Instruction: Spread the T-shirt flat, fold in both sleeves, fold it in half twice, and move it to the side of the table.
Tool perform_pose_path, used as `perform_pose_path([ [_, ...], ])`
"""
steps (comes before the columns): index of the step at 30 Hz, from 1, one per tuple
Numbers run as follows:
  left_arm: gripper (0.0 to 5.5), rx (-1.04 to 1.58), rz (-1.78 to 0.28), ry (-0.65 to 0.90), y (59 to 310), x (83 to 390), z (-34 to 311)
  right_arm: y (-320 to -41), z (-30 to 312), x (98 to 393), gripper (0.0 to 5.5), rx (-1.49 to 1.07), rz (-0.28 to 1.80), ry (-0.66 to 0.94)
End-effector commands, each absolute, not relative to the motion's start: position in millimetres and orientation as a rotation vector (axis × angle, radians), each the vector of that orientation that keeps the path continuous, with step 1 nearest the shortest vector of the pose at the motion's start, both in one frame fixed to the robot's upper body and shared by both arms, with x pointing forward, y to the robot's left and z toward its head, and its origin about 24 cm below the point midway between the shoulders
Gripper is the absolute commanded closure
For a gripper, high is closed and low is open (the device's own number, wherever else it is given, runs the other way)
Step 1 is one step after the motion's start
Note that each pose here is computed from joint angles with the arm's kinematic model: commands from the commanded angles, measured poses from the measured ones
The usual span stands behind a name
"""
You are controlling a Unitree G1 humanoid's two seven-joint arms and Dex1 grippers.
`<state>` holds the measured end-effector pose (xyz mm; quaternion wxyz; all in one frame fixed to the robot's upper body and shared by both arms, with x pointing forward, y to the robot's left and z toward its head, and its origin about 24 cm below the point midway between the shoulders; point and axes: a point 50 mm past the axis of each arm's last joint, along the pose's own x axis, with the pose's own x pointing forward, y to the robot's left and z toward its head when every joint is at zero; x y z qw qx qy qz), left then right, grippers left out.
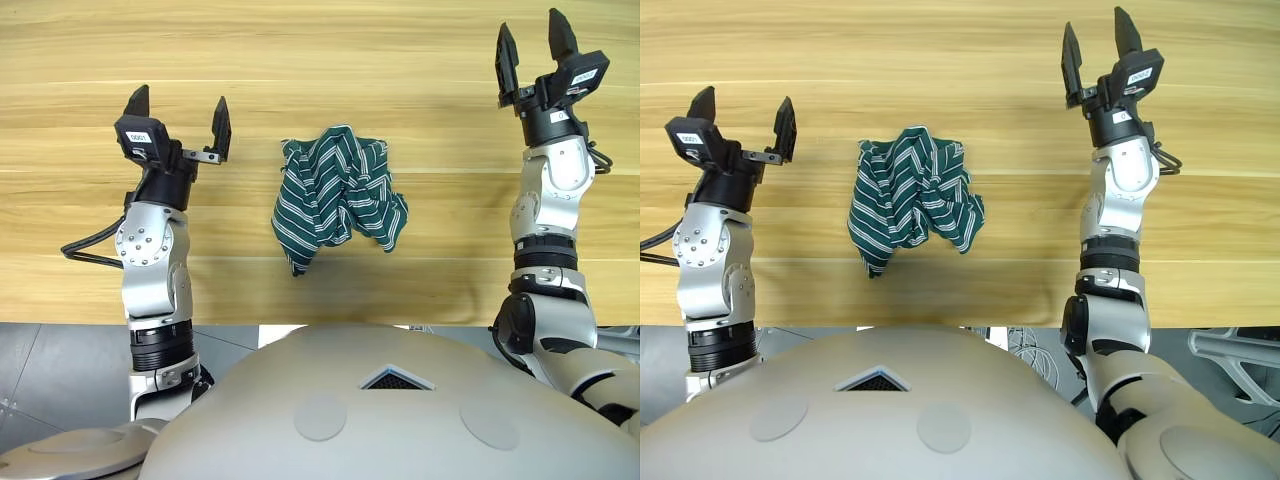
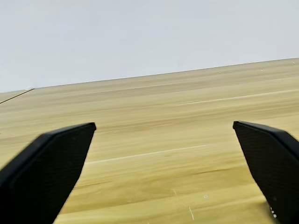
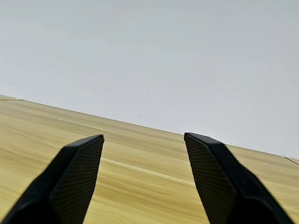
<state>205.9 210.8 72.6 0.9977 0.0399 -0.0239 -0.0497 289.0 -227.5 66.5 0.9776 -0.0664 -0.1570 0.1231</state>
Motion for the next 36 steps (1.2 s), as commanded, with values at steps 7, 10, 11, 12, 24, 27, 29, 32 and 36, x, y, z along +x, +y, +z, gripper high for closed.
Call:
perform_pose_path([
  [7, 0.12, 0.1, -0.118, -0.031, 206, 210, 78, -223, 67, 290, 2.29, -0.158, 0.273, -0.32],
  [10, 0.12, 0.117, -0.119, -0.038, 206, 211, 77, -223, 67, 290, 2.29, -0.161, 0.276, -0.322],
  [11, 0.12, 0.123, -0.115, -0.046, 206, 212, 77, -223, 67, 290, 2.29, -0.16, 0.276, -0.324],
  [12, 0.12, 0.129, -0.11, -0.055, 207, 212, 78, -223, 67, 289, 2.29, -0.16, 0.276, -0.325],
  [24, 0.12, 0.156, -0.055, -0.146, 221, 219, 73, -231, 66, 290, 2.29, -0.156, 0.235, -0.348],
  [27, 0.12, 0.149, -0.054, -0.151, 222, 219, 72, -232, 66, 290, 2.29, -0.16, 0.236, -0.348],
  [29, 0.12, 0.147, -0.055, -0.153, 222, 219, 72, -232, 66, 290, 2.29, -0.162, 0.237, -0.348],
  [32, 0.12, 0.145, -0.055, -0.154, 222, 220, 72, -232, 66, 290, 2.29, -0.165, 0.242, -0.347],
  [36, 0.12, 0.143, -0.055, -0.155, 223, 219, 71, -231, 65, 290, 2.29, -0.17, 0.247, -0.347],
])
